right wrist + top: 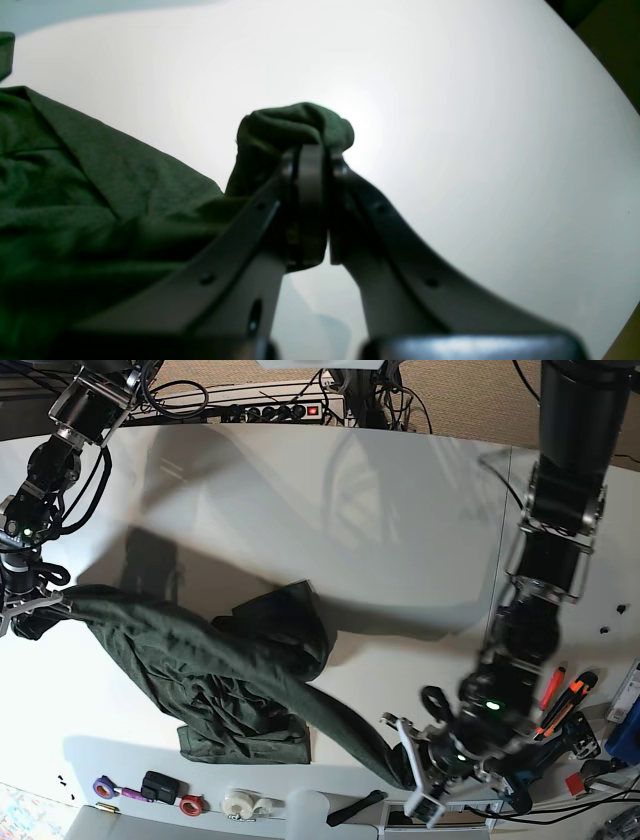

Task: Layout the t-shirt on the table in an organized manner, then fold the t-shirt properly
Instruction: 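Lay the held fabric down and release it from the left gripper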

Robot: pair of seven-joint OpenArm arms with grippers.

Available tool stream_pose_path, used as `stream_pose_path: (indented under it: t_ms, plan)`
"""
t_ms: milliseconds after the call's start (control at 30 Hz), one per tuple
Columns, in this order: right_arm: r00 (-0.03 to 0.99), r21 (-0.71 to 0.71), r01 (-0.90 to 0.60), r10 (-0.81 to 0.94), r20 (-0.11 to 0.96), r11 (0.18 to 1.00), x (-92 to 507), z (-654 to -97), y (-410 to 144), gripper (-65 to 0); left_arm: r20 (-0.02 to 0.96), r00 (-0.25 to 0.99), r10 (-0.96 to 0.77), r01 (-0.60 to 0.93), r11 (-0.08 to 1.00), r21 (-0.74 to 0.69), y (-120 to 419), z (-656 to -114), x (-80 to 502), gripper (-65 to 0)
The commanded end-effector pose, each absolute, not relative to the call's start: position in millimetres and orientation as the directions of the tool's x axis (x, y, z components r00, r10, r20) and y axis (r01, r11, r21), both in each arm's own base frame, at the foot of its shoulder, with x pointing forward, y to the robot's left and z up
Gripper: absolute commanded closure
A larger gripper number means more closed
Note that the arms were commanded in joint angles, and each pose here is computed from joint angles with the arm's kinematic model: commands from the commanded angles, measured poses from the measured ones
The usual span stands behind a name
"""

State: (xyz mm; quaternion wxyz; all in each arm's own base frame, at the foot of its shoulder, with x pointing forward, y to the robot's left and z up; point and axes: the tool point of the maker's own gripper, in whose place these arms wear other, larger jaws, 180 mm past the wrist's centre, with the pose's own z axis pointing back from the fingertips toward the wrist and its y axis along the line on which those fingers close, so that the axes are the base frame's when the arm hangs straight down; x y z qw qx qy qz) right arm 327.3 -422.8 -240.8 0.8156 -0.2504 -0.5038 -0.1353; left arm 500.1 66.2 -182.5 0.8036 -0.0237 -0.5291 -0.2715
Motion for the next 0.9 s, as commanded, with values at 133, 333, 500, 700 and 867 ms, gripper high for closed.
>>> stream_pose_path:
  t_ms: [133, 333, 500, 700, 867]
  plan:
    - [0.413, -0.293, 0.489, 0.078, 0.907, 0.822, 331.4, -217.2, -429.7, 0.0, 0.923, 0.174, -0.343, 0.67, 0.728, 0.144, 53.1, -131.2, 460.3, 0.0]
    - [0.421, -0.297, 0.488, 0.077, 0.904, 0.82, 330.3, -219.1, -430.0, 0.0, 0.95, 0.087, -0.299, 0.923, 0.384, 0.037, 27.5, -146.4, 351.3, 0.0]
    - [0.423, -0.298, 0.488, 0.076, 0.903, 0.82, 330.1, -219.3, -430.0, 0.0, 0.947, 0.183, -0.265, 0.972, 0.191, -0.134, 10.1, -179.1, 270.0, 0.0]
    - [0.435, -0.312, 0.491, 0.082, 0.897, 0.813, 328.6, -219.8, -431.8, 0.0, 0.91, 0.285, -0.302, 0.955, 0.173, -0.241, 8.2, -214.5, 233.7, 0.0]
    - [0.436, -0.314, 0.491, 0.083, 0.896, 0.812, 328.4, -219.9, -432.0, 0.0, 0.867, 0.306, -0.394, 0.937, 0.285, -0.202, 19.7, -244.1, 242.5, -36.5]
